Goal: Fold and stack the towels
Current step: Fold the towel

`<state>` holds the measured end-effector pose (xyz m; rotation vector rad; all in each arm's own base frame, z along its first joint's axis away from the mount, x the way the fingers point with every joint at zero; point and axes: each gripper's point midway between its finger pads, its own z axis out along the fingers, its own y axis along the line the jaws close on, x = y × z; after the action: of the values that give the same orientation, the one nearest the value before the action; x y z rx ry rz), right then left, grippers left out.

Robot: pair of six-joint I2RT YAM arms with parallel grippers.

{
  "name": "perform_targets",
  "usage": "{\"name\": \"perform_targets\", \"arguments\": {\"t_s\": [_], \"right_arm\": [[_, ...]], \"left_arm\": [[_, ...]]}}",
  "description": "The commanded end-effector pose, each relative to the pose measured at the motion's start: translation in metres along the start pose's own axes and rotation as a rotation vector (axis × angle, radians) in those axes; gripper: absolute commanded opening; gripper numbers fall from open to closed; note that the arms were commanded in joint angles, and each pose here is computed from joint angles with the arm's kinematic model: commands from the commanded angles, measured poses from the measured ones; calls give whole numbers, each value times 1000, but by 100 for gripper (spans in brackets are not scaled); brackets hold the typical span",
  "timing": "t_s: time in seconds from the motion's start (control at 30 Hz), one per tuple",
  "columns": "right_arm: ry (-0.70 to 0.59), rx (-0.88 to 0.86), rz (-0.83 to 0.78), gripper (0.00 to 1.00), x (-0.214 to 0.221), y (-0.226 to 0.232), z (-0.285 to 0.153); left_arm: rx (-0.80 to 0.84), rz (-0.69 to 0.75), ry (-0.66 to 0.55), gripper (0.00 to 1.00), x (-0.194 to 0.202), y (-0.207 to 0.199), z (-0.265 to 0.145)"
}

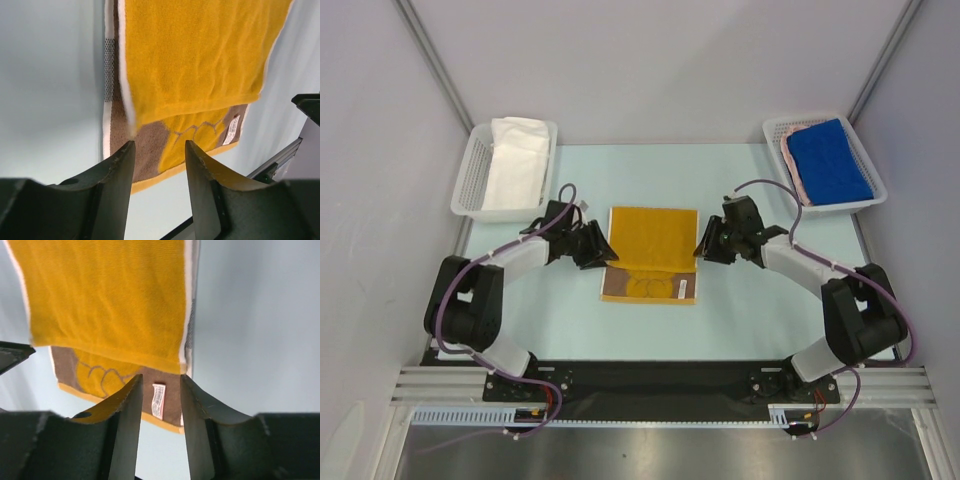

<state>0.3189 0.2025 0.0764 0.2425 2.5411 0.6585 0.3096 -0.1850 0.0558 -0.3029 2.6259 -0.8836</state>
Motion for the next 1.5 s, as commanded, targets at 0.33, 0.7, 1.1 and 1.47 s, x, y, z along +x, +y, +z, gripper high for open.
{"name": "perform_targets", "arguments": {"t_s": [0.33,0.7,1.1,1.47], "right_arm": [[-47,19,-64,34,8,-6,3],[-51,62,-118,34,12,-8,19],[-41,78,-120,34,15,-11,28],[-37,69,-117,29,15,-9,29]], "left_arm": [[-52,-5,-76,43,-6,7,-7],[-74,-2,-78,49,-11,13,9],[-81,-3,-63,45,-15,11,18],[-75,1,-61,34,-17,9,21]]}}
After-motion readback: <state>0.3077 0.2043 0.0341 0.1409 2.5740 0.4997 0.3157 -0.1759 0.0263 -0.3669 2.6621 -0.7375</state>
